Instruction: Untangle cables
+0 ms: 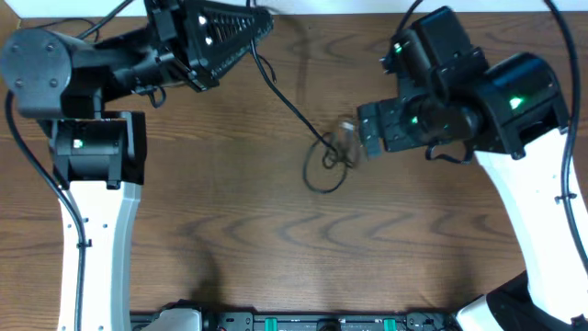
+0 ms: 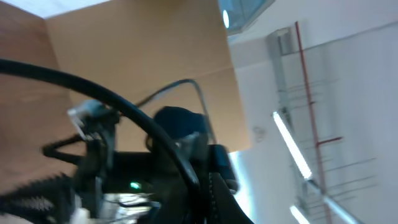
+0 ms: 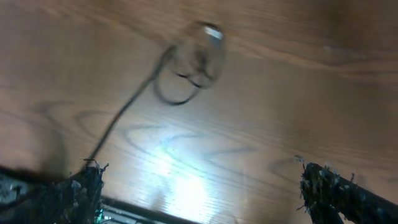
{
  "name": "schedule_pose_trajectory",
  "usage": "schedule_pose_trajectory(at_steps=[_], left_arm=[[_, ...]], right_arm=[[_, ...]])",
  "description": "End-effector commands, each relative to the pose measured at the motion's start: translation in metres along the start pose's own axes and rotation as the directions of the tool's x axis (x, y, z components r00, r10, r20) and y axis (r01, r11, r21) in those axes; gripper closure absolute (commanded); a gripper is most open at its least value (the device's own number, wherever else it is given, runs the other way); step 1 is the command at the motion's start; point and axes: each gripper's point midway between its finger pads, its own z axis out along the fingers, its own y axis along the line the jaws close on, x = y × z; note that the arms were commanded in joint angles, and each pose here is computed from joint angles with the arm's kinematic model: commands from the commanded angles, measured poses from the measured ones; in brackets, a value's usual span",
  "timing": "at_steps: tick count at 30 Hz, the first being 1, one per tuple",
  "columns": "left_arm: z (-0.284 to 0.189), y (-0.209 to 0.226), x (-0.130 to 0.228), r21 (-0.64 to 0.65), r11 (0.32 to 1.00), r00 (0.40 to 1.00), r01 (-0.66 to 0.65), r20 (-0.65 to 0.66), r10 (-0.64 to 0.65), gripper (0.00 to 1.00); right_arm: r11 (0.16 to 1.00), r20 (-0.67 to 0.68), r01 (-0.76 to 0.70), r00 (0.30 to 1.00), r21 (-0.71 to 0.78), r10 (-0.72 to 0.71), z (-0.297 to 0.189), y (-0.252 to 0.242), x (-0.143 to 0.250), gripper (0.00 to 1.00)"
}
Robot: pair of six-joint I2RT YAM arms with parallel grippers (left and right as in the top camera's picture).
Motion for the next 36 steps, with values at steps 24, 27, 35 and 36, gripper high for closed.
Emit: schedule_pose_trajectory(at_steps=[24, 27, 35, 36], left_arm=[[-0.011, 0.091, -0.055, -0.113, 0.992, 0.984, 0.052, -0.162, -0.07, 0.93], [-0.023, 0.112, -0.078, -0.126, 0.989, 0.988, 0.082, -0.122, -0.097, 0.93], [-0.047, 0.167, -0.143, -0.138, 0.976, 0.983, 0.169, 0.092, -0.157, 0.92], [-0.048, 0.169, -0.153, -0.131, 0.971, 0.972, 0.202, 0.151, -0.182, 0.93]], right_arm=[[1.0, -0.007, -0.027, 1.0, -0.016, 0.027, 0.0, -0.003, 0.0, 0.01], [0.999, -0.007, -0.027, 1.0, -0.016, 0.027, 0.0, -0.003, 0.0, 0.01], [0.999, -0.007, -0.028, 1.0, -0.016, 0.028, 0.0, -0.003, 0.0, 0.01], [1.0, -0.007, -0.027, 1.0, -0.015, 0.027, 0.0, -0.003, 0.0, 0.01]])
